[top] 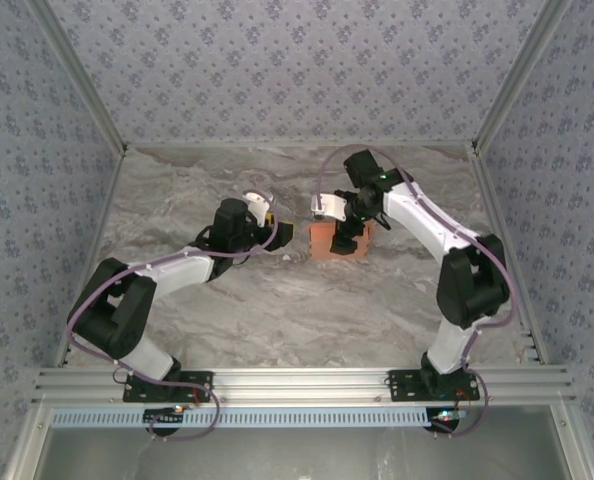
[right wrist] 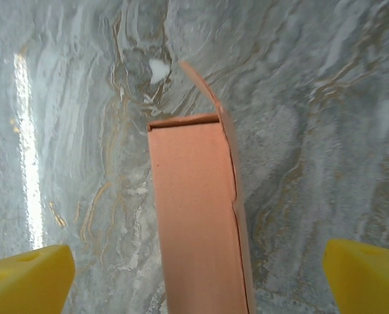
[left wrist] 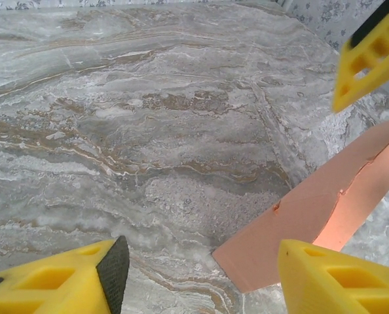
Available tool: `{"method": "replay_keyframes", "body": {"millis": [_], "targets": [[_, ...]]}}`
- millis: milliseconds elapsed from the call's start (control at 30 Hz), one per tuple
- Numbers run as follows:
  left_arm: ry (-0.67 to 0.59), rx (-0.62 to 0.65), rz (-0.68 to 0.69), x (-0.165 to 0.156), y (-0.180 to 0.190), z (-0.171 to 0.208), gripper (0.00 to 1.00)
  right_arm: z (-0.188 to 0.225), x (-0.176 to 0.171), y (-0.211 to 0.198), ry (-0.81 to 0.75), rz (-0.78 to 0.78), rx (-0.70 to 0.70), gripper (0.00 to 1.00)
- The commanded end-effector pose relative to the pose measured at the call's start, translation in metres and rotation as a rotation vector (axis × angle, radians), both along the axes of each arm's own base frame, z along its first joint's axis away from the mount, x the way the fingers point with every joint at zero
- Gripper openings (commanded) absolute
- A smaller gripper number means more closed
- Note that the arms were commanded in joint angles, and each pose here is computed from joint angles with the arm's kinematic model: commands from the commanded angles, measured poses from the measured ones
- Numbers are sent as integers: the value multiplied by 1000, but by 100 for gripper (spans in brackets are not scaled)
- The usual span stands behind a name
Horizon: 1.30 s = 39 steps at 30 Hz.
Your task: Fold the paper box
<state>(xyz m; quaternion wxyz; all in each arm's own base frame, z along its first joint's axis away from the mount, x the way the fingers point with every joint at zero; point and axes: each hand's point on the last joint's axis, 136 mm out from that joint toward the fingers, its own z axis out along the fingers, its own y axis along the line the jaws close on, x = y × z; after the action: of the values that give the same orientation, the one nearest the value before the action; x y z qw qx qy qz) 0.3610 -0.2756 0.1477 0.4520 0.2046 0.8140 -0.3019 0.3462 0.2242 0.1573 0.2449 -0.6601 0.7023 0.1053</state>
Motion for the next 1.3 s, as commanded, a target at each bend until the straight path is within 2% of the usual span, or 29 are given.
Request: {"method": "replay_keyframes", "body": {"millis": [0,100,167,233,267,400,533,633,800,900,1067,1267], "targets": [[-51,-7,-57,-10,-14,15,64,52,3,0,-77,-175,205,100],[-44,26,-54,-14,-20,9,64,96,26,-29,-152,-562,488,100],[-52,40,-48,-17,-24,9,64,106,34,-71,-144,-890,663,100],[-70,50,-51,-18,-29,11,64,89,32,-117,-68,-1181,738,100],[-73,57,-58,-19,-32,12,64,78,28,-128,-2,-1221,757,100],[-72,103,-86,-19,-44,14,61,40,11,-135,197,-1219,709,70],[-79,159,-84,-18,-52,11,58,18,3,-122,206,-1136,662,68],[-71,170,-60,-14,-53,10,52,8,7,-116,216,-1095,650,61],[-57,190,-71,-16,-60,9,47,-4,10,-104,251,-1037,618,53],[-52,203,-70,-16,-61,6,46,-7,9,-98,255,-1012,597,52],[-30,239,-60,-14,-62,0,41,-12,8,-96,251,-1008,560,44],[-29,242,-57,-12,-66,1,32,-14,9,-92,269,-1000,554,28]]}}
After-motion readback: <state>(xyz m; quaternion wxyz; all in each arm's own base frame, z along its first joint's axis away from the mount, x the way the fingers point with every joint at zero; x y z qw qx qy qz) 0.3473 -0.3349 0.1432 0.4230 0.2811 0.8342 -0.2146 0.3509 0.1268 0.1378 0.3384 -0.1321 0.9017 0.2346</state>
